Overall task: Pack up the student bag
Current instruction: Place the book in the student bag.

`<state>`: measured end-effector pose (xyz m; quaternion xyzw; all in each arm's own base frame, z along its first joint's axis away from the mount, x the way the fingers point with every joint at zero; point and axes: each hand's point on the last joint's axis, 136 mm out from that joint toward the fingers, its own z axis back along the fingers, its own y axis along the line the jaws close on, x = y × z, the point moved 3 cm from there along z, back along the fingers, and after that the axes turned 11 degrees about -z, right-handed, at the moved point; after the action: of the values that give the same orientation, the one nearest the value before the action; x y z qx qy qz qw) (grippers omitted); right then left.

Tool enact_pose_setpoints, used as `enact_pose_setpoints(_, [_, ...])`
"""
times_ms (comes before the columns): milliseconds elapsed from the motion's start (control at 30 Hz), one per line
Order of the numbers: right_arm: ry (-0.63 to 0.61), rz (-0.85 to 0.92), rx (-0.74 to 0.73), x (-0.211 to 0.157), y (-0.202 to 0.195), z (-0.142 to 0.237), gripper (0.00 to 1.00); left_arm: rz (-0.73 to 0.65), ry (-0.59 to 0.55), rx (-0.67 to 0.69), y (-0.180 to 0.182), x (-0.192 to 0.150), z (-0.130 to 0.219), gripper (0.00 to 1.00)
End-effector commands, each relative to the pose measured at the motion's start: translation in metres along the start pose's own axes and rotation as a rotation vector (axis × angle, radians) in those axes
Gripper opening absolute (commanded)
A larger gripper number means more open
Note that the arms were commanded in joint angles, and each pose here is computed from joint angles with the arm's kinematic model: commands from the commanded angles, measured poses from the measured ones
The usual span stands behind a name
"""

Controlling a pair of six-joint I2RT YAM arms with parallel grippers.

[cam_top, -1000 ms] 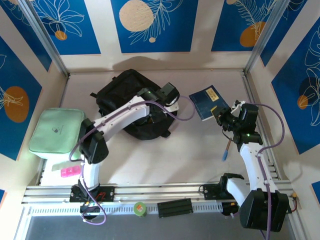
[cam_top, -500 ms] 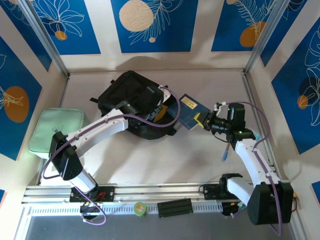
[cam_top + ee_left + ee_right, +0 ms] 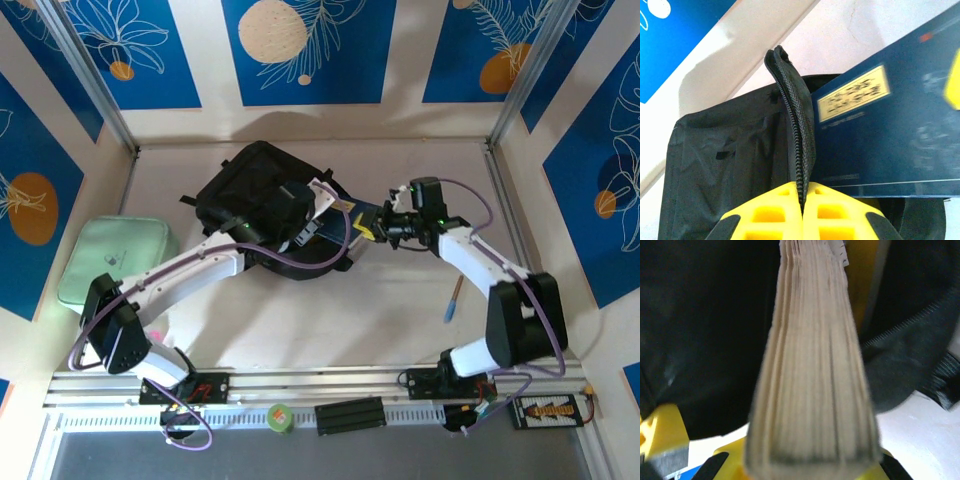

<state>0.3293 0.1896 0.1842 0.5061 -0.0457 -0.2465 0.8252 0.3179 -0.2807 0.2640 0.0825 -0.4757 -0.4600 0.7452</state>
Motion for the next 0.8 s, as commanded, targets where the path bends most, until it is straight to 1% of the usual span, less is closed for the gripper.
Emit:
enact_pose_setpoints(0, [0.082, 0.026, -0.005, -0.005, 0.017, -0.021, 0.06, 0.042, -0.123, 0.034, 0.015, 0.023, 0.017, 0.00])
enact_pose_setpoints(200, [0.159, 0.035, -0.034, 0.001, 0.020, -0.064, 0.06, 0.061, -0.143, 0.060, 0.019, 0.022, 0.020, 0.00])
enact_pose_setpoints(333, [0.179, 0.052, -0.048, 0.009, 0.021, -0.093, 0.06, 0.091, -0.171, 0.099, 0.026, 0.026, 0.024, 0.00])
enact_pose_setpoints(600, [0.145, 0.041, -0.031, 0.031, 0.015, -0.148, 0.07, 0.125, -0.179, 0.092, 0.027, 0.028, 0.022, 0.00])
enact_pose_setpoints(700, [0.124, 0.030, -0.013, 0.036, 0.010, -0.161, 0.10, 0.130, -0.172, 0.091, 0.028, 0.027, 0.020, 0.00])
enact_pose_setpoints(767, [0.120, 0.029, 0.006, 0.038, 0.011, -0.164, 0.19, 0.136, -0.169, 0.086, 0.027, 0.026, 0.019, 0.00])
